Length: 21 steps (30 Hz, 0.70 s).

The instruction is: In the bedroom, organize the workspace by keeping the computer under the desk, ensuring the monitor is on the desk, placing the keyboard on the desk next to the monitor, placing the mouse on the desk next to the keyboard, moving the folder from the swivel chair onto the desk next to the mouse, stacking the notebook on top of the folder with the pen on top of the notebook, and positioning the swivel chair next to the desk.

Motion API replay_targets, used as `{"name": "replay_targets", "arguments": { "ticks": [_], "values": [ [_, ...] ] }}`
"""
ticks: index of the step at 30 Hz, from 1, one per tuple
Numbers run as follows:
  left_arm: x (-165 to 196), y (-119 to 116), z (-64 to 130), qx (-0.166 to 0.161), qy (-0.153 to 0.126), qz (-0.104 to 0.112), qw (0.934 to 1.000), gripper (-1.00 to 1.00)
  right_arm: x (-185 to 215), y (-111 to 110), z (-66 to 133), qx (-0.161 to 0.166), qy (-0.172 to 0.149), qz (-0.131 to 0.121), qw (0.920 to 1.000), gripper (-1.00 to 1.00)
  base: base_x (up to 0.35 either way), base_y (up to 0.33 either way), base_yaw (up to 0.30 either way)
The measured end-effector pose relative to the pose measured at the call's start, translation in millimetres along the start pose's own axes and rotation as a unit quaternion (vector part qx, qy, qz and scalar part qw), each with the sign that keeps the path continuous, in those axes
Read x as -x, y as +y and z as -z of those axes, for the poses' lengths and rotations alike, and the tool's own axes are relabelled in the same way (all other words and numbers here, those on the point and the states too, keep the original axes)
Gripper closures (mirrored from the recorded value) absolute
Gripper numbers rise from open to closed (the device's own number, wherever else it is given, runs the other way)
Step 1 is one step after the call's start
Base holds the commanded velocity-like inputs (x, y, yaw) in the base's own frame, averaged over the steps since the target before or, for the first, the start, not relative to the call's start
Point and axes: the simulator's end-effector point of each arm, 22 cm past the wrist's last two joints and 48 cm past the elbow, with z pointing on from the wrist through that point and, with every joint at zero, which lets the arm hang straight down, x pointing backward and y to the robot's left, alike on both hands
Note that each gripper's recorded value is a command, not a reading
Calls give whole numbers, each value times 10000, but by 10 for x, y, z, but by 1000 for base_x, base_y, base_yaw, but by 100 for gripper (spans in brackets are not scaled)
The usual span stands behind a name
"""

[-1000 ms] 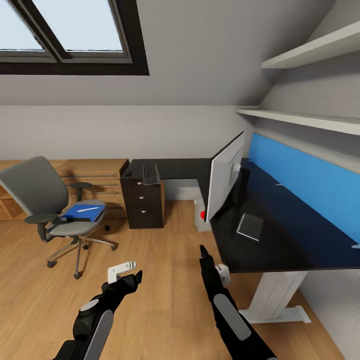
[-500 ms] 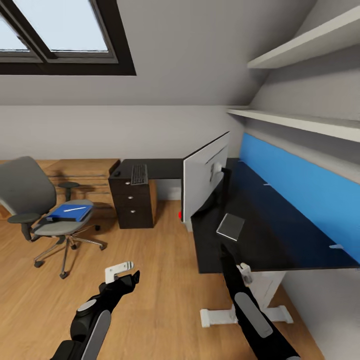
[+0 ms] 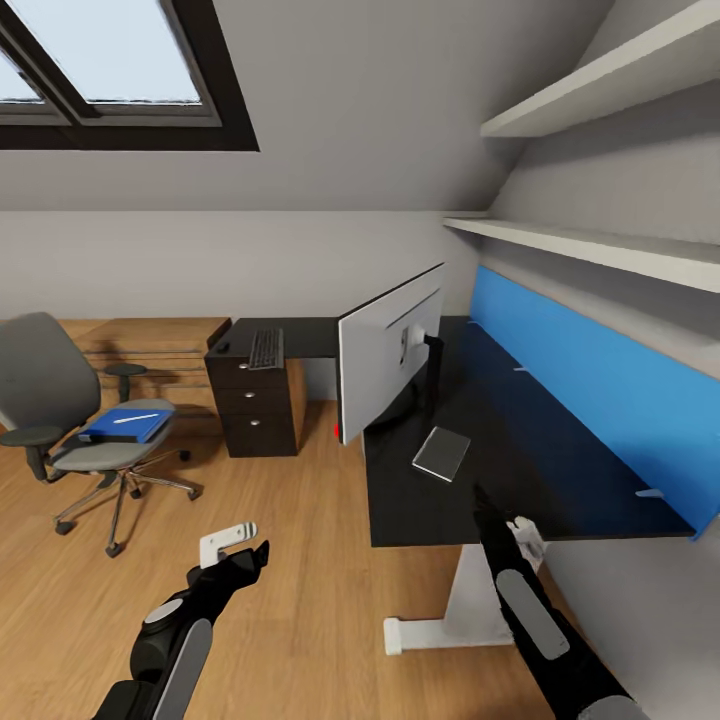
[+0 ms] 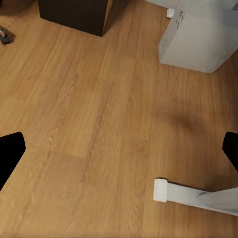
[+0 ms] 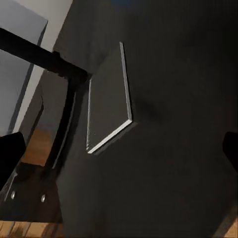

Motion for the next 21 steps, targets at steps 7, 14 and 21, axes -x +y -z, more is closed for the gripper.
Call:
{"name": "replay_targets", "arguments": {
  "ticks": [7,14,21],
  "values": [
    [2,-17,3,-15,-6,-3,10000,-100,686,83,-435,-1528,-437,2809,9465,-100,0,-1,0],
    [-3,-31,3,-21,-1,-1,10000,-100,885,65,-472,-1640,-1150,3343,9209,-100,0,0,0],
    [4,-21,4,-5,-13,-4,10000,-100,724,116,-465,-1363,-1115,3825,9070,-100,0,0,0]
  ]
}}
